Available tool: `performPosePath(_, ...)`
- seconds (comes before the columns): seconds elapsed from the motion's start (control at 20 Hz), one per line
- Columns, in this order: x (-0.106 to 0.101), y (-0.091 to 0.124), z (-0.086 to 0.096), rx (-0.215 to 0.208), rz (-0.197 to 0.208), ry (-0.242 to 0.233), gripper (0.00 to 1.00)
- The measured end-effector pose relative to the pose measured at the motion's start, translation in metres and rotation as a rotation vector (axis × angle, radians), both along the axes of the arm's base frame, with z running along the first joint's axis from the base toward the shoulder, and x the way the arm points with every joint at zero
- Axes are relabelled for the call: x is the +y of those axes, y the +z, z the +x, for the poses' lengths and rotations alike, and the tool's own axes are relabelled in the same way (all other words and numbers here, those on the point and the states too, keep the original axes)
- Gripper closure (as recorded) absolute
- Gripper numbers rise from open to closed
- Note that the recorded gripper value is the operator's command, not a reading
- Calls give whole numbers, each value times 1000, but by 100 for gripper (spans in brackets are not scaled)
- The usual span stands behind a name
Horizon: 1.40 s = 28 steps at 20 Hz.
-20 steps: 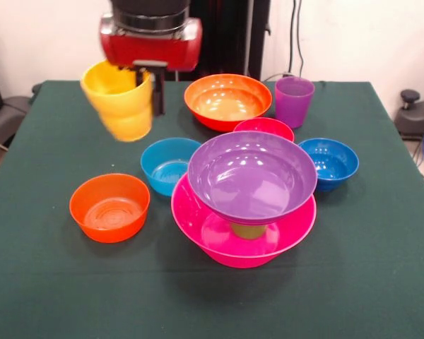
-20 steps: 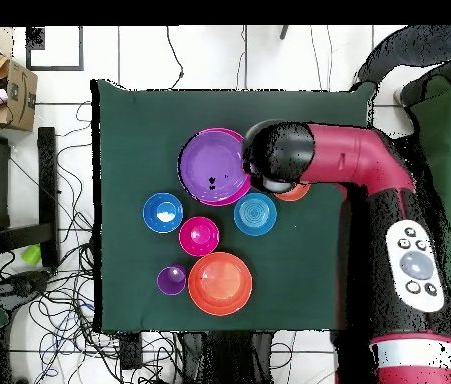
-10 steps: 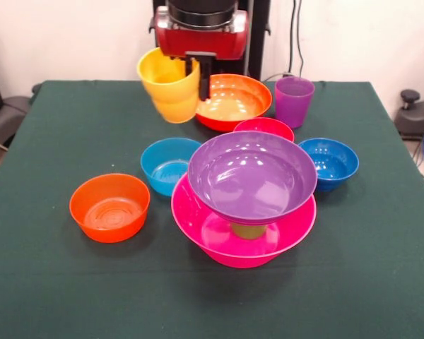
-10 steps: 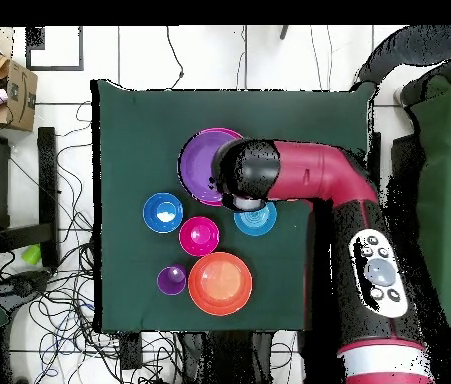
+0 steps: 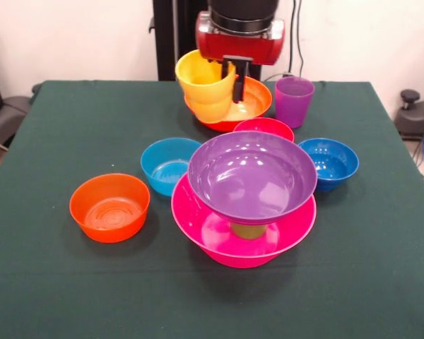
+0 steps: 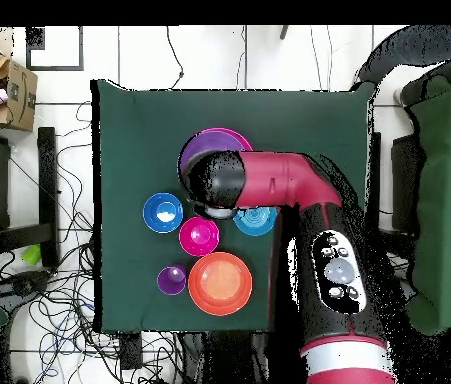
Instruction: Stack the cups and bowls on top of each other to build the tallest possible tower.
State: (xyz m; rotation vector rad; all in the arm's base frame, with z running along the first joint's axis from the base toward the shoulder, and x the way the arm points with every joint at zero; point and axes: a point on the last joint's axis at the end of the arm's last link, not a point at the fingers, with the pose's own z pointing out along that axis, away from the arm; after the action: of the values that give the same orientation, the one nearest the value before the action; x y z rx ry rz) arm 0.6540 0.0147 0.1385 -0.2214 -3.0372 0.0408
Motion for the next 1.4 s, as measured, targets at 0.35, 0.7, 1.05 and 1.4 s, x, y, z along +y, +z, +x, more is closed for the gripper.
performPosePath(0.35,29,-6,-4,-19,-12,-40,100)
performPosePath(0.7,38,-7,-3,-31,-11,-45,100)
performPosePath(1.05,31,-11,-2,-30,-19,-56,100)
performPosePath(1.4,22,-32,-1,-6,-25,-71,100)
